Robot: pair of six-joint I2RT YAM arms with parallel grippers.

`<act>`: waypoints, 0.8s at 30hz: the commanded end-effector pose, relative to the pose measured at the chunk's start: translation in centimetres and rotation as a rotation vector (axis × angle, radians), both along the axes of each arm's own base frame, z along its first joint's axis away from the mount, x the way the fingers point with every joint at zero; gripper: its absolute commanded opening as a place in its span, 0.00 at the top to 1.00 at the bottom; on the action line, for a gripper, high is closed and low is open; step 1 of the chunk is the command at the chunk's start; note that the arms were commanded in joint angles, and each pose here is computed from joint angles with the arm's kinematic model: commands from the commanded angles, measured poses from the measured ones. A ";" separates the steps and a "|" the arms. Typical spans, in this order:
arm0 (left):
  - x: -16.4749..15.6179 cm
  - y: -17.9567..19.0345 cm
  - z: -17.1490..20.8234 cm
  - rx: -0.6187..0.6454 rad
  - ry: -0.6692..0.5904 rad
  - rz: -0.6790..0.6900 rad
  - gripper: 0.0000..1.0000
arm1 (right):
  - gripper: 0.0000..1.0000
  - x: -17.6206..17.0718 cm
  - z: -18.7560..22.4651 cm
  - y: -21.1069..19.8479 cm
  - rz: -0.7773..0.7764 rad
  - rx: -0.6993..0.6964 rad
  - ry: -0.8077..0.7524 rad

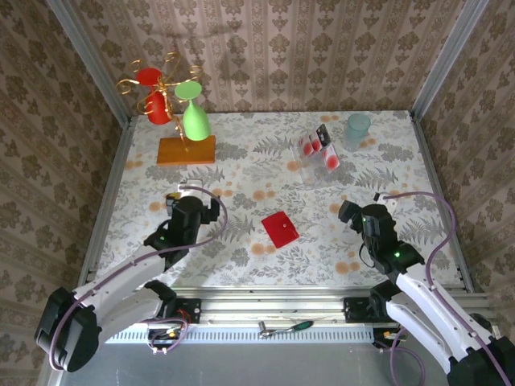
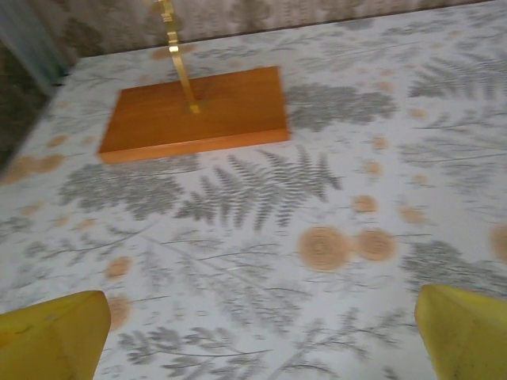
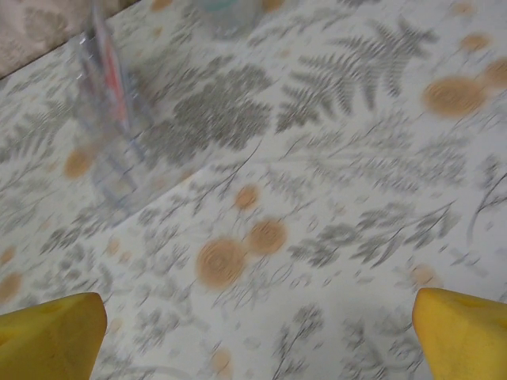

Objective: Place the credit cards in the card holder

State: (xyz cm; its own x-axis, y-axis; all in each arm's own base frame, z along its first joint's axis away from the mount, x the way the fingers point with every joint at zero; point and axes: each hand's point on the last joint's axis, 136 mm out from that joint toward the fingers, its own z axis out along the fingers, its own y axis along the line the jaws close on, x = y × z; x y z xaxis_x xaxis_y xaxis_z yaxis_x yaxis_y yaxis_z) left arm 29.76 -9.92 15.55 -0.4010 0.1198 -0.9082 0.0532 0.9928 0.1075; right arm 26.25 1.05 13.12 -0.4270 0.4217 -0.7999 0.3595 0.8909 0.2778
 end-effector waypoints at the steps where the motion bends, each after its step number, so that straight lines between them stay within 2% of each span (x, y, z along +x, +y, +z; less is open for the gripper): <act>1: 0.9 2.6 1.6 0.060 -0.087 0.072 0.00 | 0.00 1.4 1.6 -3.4 -0.149 -0.132 -0.039; 4: 1.8 3.9 2.7 0.133 -0.138 0.099 0.00 | 0.00 2.8 1.7 -4.8 -0.201 -0.148 -0.021; 7: 2.6 5.2 3.4 0.185 -0.136 0.113 0.00 | 0.00 4.0 2.6 -6.1 -0.230 -0.222 -0.027; 11: 2.9 7.7 3.8 0.189 -0.146 0.171 0.00 | 0.00 4.5 2.4 -8.4 -0.304 -0.274 -0.007; 16: 4.0 9.5 1.8 0.138 -0.129 0.227 0.00 | 0.00 5.7 1.5 -9.8 -0.324 -0.321 0.013; 24: 6.8 9.5 -2.0 0.191 -0.126 0.231 0.00 | 0.00 6.8 -0.2 -10.4 -0.282 -0.427 0.054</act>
State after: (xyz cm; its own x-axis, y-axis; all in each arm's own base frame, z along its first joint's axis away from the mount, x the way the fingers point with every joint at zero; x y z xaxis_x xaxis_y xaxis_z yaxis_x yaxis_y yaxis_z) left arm 35.61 -0.36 12.46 -0.4042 0.2026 -0.8920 -0.1831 0.9375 0.2959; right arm 32.52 -8.45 11.68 -0.4296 0.2215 -0.8754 0.5887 0.8038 -0.0855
